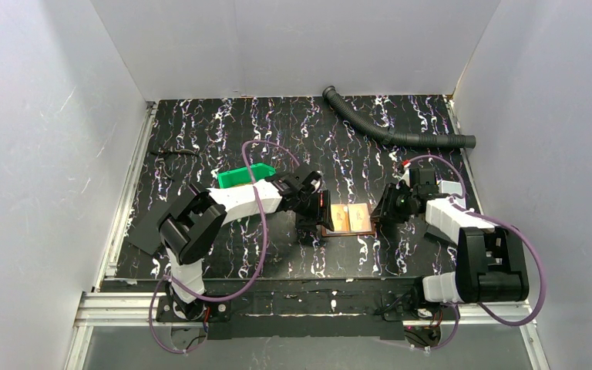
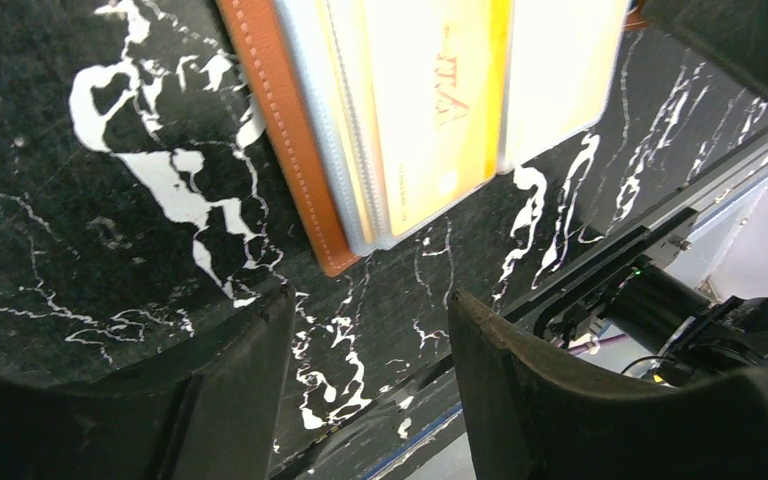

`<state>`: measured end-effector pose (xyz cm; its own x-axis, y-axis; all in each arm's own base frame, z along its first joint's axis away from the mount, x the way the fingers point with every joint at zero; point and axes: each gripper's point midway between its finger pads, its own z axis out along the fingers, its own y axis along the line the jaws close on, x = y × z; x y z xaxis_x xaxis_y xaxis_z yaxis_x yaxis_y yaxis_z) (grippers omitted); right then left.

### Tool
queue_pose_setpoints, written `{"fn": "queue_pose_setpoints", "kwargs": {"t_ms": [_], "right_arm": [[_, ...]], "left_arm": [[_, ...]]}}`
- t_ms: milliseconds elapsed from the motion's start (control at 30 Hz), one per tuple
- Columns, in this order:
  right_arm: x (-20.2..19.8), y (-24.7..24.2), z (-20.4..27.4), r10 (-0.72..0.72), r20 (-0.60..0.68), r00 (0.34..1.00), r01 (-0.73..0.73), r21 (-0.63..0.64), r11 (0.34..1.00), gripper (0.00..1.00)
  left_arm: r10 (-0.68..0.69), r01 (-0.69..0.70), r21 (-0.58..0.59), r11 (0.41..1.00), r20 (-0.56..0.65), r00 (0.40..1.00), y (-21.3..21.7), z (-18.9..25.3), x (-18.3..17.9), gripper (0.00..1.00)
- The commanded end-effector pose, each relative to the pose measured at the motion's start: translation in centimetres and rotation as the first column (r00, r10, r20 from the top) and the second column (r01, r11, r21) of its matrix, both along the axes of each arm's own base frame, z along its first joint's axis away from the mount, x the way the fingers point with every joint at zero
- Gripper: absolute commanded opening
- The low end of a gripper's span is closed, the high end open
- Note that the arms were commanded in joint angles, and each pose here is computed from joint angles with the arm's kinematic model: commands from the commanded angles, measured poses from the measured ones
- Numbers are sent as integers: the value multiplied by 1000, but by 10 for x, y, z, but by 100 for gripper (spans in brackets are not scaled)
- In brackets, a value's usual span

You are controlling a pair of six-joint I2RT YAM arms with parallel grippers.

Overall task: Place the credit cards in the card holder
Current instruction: Insert the credit card into the card holder, then close the card holder at the center of the board.

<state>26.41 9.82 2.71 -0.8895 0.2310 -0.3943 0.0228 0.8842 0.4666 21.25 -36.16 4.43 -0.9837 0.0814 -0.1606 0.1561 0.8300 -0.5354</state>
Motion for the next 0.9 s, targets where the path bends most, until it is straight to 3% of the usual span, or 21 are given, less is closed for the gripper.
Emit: {"fn": "queue_pose_setpoints", "kwargs": {"t_ms": [0,300,600,733,867], "right_arm": [[10,4,-4,14,27,1000,-14,25,1000,38],[7,6,36,54,121,991,-58,28,998,8],[-5,31,89,151,162,975,-176,153,972,5],[-13,53,112,208,188,960,-256,285,924,5],[-16,74,127,235,205,950,-300,392,870,8]], "left_arm": [[5,-5,20,1000,-13,1000,14,1,-4,57],[-18,18,-40,999,-9,1000,9,13,-7,57],[-18,21,-105,994,27,999,7,35,-2,57],[-29,35,-320,947,24,999,-8,64,-4,59],[-73,89,-435,896,53,996,-19,96,-7,60]]}}
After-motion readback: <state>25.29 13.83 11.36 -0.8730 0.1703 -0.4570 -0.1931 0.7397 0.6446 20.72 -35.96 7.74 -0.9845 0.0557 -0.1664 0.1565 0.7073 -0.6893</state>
